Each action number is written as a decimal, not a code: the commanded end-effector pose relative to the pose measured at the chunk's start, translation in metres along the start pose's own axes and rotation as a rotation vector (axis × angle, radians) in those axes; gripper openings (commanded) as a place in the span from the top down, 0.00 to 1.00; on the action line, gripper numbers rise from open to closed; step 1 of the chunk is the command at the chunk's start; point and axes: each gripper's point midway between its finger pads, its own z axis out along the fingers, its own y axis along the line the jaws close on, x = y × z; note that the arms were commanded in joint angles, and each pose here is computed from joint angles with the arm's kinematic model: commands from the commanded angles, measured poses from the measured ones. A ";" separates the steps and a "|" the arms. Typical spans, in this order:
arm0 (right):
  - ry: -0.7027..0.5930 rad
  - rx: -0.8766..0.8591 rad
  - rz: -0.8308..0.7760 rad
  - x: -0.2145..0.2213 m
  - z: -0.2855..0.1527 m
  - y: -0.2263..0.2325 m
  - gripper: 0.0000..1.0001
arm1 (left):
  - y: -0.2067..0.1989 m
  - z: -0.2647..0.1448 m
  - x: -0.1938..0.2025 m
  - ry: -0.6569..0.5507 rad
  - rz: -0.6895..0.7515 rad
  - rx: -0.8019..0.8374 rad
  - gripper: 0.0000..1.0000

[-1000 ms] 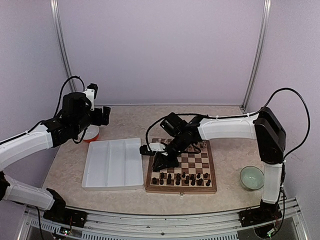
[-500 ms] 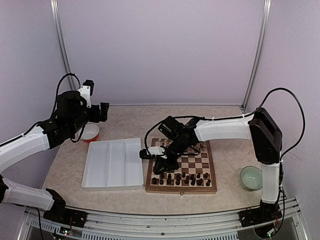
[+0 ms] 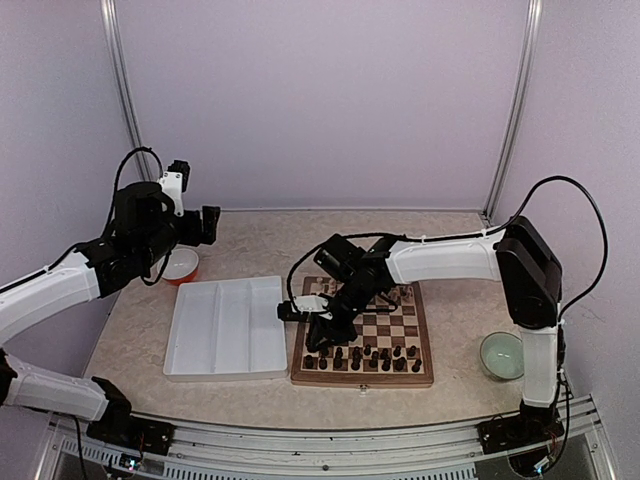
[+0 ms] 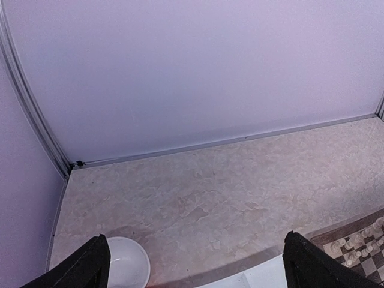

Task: Set up the chess pieces on the board
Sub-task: Place the pawn at h7.

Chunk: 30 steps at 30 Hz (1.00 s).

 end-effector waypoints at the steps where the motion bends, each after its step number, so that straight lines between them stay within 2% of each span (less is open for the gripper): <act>1: 0.013 -0.012 -0.013 -0.001 0.007 0.002 0.80 | -0.002 0.003 0.002 0.010 -0.002 0.012 0.01; 20: -0.008 0.009 -0.030 -0.015 -0.009 0.003 0.74 | -0.005 0.005 0.005 0.022 0.006 0.023 0.01; 24: -0.017 0.044 -0.051 -0.027 -0.037 0.002 0.71 | -0.002 0.006 0.006 0.026 -0.007 0.009 0.01; 30: -0.072 0.182 -0.039 -0.033 -0.109 -0.013 0.64 | 0.016 0.010 0.005 0.050 -0.218 0.000 0.01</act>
